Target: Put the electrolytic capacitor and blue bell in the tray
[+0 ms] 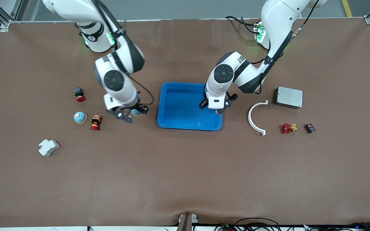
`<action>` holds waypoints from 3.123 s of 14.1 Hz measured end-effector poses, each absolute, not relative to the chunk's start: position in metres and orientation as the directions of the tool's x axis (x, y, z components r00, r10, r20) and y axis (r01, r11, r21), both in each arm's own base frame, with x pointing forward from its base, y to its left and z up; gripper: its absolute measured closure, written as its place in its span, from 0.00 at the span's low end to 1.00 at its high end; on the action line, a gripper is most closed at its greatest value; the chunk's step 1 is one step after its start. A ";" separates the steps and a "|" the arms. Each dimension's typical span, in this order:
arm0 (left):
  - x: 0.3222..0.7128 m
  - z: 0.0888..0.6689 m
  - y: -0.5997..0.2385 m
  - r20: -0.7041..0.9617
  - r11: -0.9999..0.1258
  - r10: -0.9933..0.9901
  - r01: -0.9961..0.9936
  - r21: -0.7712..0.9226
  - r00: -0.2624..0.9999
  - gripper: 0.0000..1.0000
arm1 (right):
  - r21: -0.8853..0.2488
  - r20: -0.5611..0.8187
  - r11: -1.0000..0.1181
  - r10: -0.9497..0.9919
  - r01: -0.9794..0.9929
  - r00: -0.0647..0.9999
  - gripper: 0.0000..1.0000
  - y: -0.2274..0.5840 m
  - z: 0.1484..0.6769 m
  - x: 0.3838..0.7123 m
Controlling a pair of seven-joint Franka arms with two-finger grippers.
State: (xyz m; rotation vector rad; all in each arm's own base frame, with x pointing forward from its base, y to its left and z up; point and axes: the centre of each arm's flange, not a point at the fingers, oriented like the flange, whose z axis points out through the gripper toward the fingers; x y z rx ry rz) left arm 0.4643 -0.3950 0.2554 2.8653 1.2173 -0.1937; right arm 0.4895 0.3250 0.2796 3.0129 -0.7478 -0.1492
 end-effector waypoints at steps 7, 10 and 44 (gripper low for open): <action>0.553 0.376 -0.224 -0.033 -0.737 0.676 0.675 -0.044 0.736 0.00 | -0.036 -0.071 -0.823 -0.564 -0.567 0.823 0.33 0.401 0.284 0.442; 0.570 0.368 -0.145 -0.058 -0.777 0.630 0.626 -0.070 0.775 0.00 | -0.047 -0.067 -0.808 -0.584 -0.587 0.809 0.33 0.416 0.272 0.428; 0.586 0.191 0.083 0.012 -0.885 0.441 0.438 -0.158 0.897 0.67 | 0.006 -0.065 -0.751 -0.659 -0.660 0.749 0.00 0.475 0.171 0.374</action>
